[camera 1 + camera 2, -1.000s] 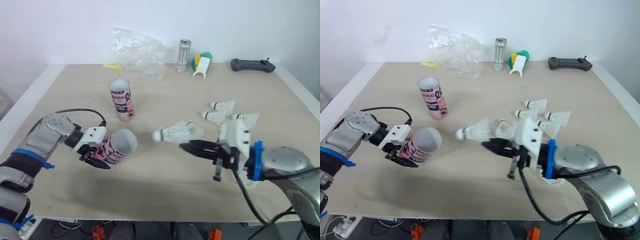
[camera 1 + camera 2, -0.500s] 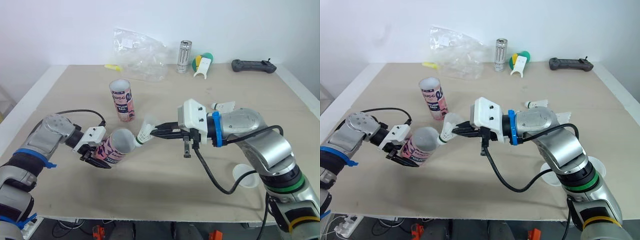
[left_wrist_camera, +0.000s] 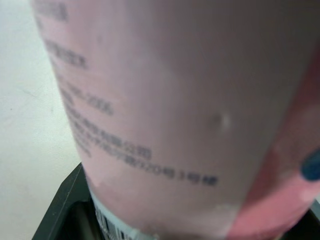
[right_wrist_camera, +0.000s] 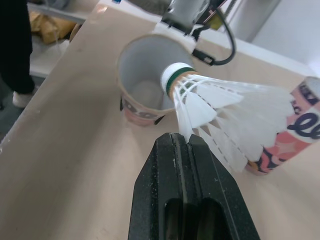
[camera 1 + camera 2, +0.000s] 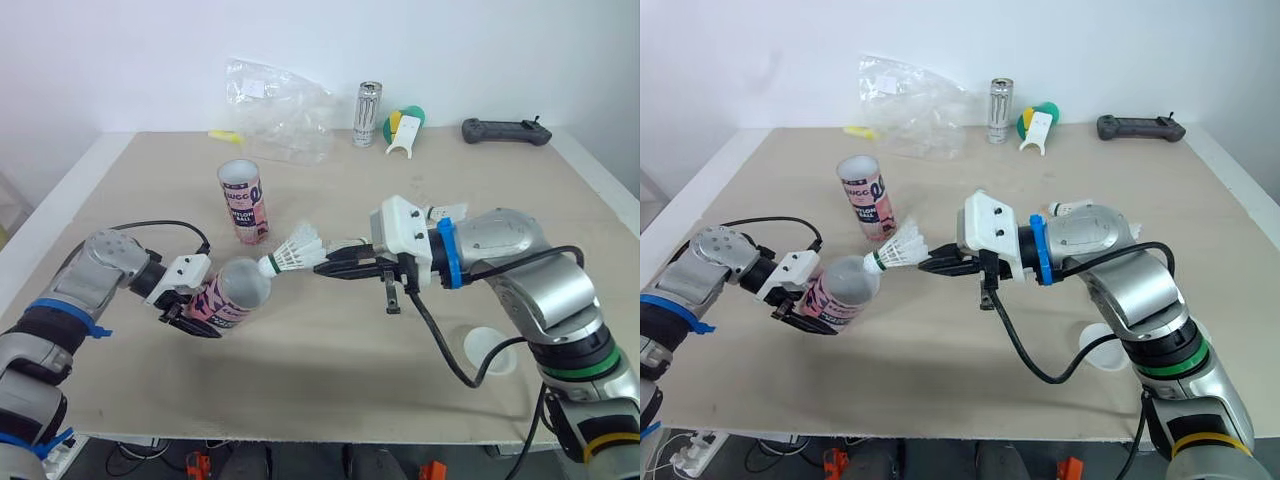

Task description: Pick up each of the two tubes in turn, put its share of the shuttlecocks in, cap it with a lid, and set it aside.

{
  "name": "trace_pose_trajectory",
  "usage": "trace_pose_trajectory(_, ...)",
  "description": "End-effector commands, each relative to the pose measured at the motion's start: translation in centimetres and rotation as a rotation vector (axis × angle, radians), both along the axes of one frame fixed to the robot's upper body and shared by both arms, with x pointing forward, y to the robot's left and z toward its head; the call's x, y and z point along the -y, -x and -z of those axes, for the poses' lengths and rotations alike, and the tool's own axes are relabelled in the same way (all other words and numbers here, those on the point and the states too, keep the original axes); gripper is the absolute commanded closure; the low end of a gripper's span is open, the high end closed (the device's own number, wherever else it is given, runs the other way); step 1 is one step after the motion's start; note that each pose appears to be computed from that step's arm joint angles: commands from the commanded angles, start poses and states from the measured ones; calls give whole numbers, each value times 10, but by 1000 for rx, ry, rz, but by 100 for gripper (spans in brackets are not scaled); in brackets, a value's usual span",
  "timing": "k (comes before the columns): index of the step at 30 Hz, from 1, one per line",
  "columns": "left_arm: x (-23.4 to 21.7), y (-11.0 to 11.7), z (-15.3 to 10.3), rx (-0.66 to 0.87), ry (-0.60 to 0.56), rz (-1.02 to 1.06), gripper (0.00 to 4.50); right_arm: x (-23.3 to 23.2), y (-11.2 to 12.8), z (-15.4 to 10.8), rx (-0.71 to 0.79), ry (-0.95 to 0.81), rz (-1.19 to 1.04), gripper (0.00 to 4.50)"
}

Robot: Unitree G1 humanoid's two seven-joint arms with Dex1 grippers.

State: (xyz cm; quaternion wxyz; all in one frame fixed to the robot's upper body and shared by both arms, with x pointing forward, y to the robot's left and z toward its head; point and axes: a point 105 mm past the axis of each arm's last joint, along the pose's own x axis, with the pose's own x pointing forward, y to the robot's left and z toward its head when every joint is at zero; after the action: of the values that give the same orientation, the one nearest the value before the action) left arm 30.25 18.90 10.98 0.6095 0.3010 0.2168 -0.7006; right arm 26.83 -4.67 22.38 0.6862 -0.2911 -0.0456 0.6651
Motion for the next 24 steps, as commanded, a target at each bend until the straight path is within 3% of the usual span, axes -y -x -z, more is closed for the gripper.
trace_pose_trajectory(1, 4, 18, 33, -132, -71, 25, 167, -15, 4, -9, 44, -19, -54, 445)
trace_pose_trajectory(12, 13, 18, 20, -136, -70, 26, 167, -37, -7, 3, 56, 67, -98, 445)
trace_pose_trajectory(13, 13, 18, 21, -136, -72, 25, 167, -36, -7, 5, 53, 85, -105, 384)
trace_pose_trajectory(16, 11, 18, 23, -138, -72, 20, 167, -36, -2, 2, 27, 79, -134, 261)
trace_pose_trajectory(19, 11, 18, 24, -141, -72, 17, 167, -31, 2, -15, -26, -5, -139, 118)
trace_pose_trajectory(24, 9, 19, 26, -143, -71, 13, 167, 0, -1, -24, -117, -127, -33, 118)
